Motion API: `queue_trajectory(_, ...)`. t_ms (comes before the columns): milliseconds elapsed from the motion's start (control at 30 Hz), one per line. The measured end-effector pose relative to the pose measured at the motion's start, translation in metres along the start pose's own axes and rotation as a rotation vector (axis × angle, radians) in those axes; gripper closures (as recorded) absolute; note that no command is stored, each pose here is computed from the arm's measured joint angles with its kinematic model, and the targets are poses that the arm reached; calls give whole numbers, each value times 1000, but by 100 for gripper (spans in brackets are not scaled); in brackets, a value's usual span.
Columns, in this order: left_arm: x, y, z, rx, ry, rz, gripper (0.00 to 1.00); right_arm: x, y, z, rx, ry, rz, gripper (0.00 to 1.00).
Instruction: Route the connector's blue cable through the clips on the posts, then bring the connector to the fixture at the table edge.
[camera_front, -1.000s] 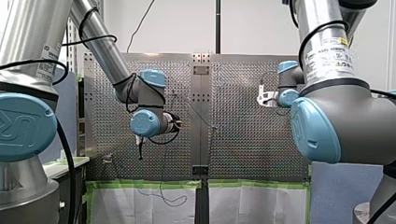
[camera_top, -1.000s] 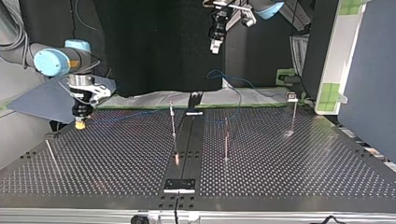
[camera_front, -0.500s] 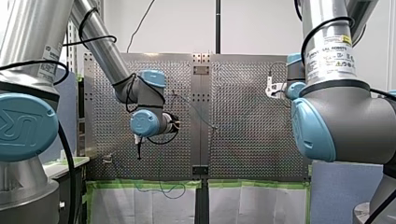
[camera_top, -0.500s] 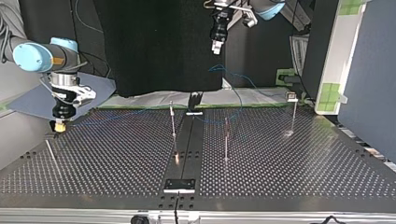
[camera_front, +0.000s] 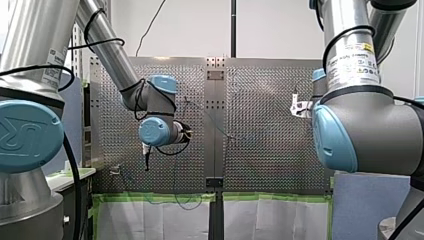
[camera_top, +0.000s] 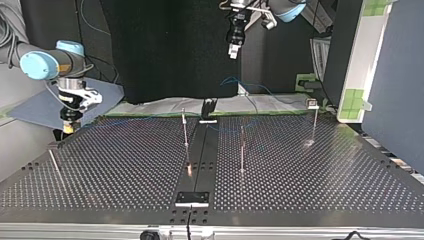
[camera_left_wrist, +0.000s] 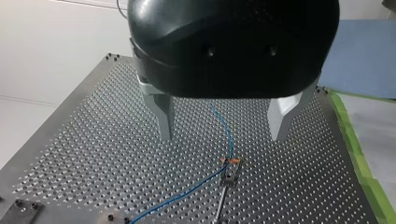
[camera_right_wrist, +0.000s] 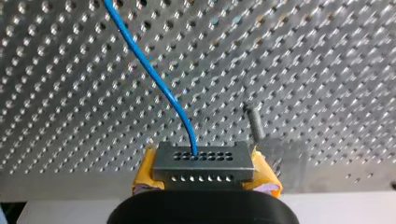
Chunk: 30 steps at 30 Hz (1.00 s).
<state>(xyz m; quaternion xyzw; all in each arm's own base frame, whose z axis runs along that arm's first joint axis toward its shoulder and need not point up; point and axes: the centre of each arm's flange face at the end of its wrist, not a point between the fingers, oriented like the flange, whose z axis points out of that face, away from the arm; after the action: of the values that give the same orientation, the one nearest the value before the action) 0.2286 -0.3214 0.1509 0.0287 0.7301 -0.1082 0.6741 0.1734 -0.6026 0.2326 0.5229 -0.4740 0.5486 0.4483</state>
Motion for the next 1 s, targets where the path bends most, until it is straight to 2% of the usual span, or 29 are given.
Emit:
queue_trajectory(333,-1,3,3,-10,0,0,0,5,32,1,-51,-9,19,100)
queue_trajectory(500,0,5,4,-19,5,4,0,24,45,-2,-64,11,19,100)
queue_trajectory(633,-1,6,5,-22,4,5,0,43,51,-2,-50,50,16,100)
queue_trajectory(733,-1,7,6,-24,2,5,0,50,53,0,-35,62,11,100)
queue_trajectory(1000,-2,10,9,-36,2,8,0,60,55,4,13,59,-14,100)
